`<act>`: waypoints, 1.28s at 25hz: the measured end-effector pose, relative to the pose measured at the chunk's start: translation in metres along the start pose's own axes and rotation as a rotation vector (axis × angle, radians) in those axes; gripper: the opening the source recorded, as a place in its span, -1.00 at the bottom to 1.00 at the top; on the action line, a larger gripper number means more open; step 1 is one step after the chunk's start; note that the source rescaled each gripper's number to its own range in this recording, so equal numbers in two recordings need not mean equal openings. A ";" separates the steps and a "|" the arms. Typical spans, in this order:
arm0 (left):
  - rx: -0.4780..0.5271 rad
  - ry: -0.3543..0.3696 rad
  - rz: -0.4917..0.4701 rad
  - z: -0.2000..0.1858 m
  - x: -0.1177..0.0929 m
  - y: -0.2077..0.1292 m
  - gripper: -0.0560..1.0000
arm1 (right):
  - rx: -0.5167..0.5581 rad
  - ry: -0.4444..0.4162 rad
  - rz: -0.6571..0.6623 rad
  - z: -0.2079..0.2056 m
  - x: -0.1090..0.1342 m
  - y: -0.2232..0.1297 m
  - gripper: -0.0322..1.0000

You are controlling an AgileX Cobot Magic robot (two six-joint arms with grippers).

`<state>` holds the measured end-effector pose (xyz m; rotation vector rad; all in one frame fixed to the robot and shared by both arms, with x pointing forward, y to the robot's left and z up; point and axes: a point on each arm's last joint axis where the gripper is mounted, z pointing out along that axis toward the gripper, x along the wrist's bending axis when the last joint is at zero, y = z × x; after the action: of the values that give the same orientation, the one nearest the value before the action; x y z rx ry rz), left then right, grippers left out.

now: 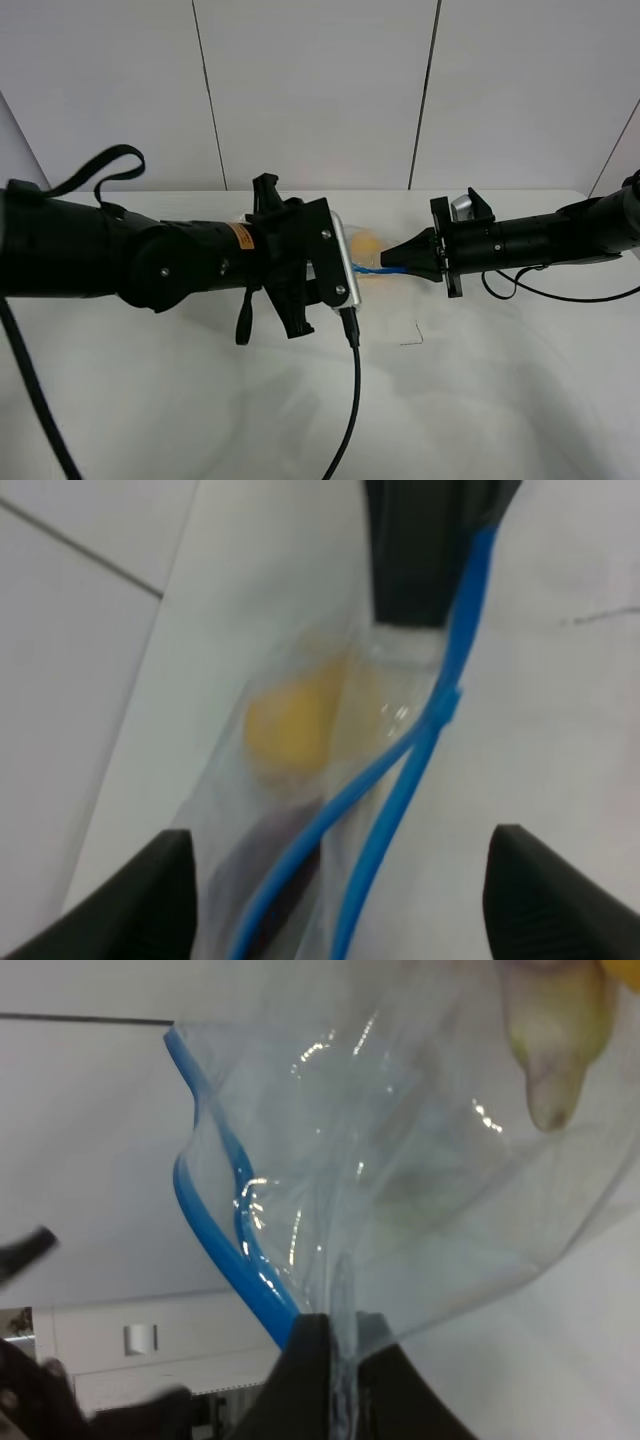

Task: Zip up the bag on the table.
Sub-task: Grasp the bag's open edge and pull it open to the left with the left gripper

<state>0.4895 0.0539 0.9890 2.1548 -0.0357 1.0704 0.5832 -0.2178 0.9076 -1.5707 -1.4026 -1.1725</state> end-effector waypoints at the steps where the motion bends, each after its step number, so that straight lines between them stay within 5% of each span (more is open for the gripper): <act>1: -0.011 0.006 -0.003 0.003 -0.004 0.001 0.74 | 0.000 0.000 0.005 0.000 0.000 0.000 -0.94; 18: -0.088 0.118 -0.005 0.038 -0.033 -0.008 0.73 | -0.001 0.003 0.072 0.000 0.000 0.000 -0.94; 32: -0.095 0.139 -0.008 0.051 -0.046 -0.019 0.42 | -0.005 0.006 0.078 0.000 0.001 0.001 -0.94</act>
<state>0.5008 0.0240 0.9254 1.9899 -0.0136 1.1875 0.5837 -0.2177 0.9081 -1.6097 -1.3232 -1.1345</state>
